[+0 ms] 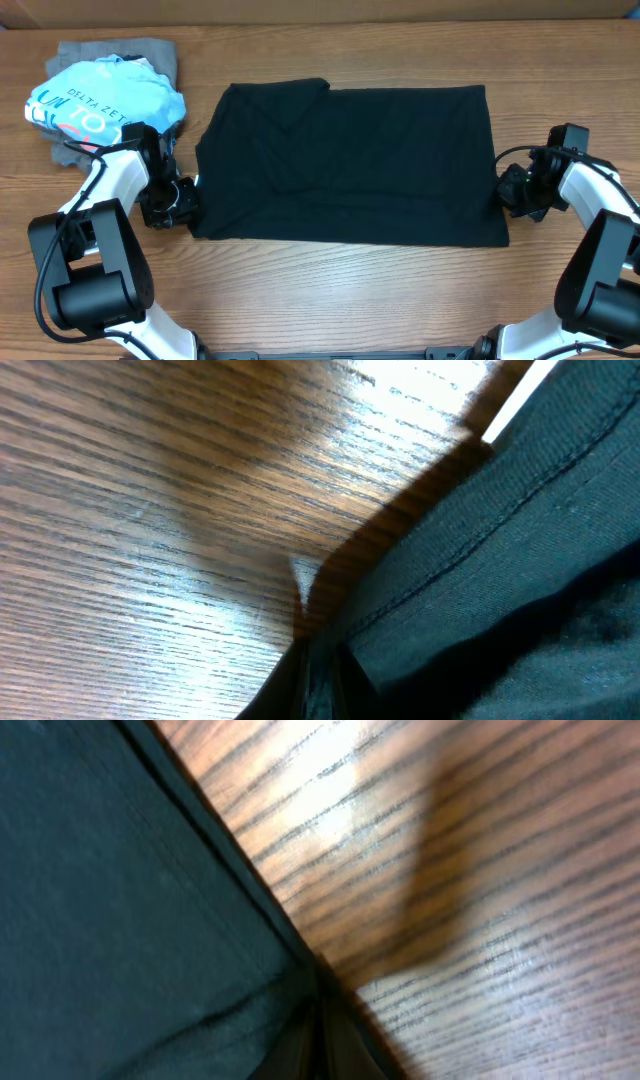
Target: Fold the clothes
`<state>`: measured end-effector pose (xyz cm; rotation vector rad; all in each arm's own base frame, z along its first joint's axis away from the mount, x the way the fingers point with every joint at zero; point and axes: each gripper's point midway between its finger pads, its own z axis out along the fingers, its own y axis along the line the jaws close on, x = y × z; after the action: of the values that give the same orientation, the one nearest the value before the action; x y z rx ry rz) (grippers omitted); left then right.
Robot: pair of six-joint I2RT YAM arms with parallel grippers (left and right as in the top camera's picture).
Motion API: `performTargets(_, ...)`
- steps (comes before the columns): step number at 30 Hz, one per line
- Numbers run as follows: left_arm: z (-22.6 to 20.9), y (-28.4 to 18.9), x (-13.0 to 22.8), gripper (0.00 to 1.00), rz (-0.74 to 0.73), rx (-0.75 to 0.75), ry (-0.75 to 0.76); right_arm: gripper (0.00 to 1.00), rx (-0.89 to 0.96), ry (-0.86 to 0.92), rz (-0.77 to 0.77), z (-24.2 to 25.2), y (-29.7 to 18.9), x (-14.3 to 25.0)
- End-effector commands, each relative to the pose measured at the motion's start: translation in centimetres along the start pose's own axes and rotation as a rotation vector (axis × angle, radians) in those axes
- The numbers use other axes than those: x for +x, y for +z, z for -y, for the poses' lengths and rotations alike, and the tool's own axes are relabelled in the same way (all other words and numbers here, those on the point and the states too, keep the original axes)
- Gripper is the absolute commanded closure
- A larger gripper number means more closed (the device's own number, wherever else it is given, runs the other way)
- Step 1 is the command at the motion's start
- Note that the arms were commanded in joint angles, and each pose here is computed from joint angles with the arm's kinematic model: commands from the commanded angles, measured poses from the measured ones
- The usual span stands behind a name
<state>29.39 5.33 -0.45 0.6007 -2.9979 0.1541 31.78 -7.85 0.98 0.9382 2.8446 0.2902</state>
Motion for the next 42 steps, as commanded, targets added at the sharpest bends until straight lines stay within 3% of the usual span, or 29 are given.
performTargets(1, -3.7, 2.6, 1.8, 0.90, -0.076, -0.164, -0.038, 0.96, -0.016, -0.012, 0.046, -1.0, -1.3, -1.9)
performTargets(21, -3.7, 2.6, 1.8, 0.89, -0.078, -0.162, -0.039, 0.96, 0.018, 0.033, 0.130, -0.9, -2.6, -4.3)
performTargets(22, -3.7, 2.6, 1.8, 0.87, -0.076, -0.160, -0.039, 0.94, 0.015, 0.026, 0.132, -0.9, -2.6, -4.3)
performTargets(23, -3.6, 2.6, 1.8, 0.81, -0.076, -0.156, -0.039, 0.85, 0.013, 0.025, 0.133, -1.0, -2.6, -4.4)
performTargets(25, -3.2, 2.4, 1.5, 0.73, -0.073, -0.137, -0.034, 0.57, 0.007, 0.025, 0.134, -1.1, -2.6, -4.4)
performTargets(27, -2.6, 1.9, 1.1, 0.67, -0.065, -0.105, -0.018, 0.51, 0.006, 0.024, 0.137, -1.1, -2.7, -4.5)
performTargets(35, 1.4, -4.5, -1.2, 0.57, 0.088, 0.076, 0.089, 0.42, -0.066, -0.009, 0.150, -3.1, -5.4, -5.1)
performTargets(42, 8.4, -11.2, -0.5, 0.48, 0.288, 0.217, 0.357, 0.41, -0.166, -0.038, 0.196, -5.3, -8.8, -5.2)
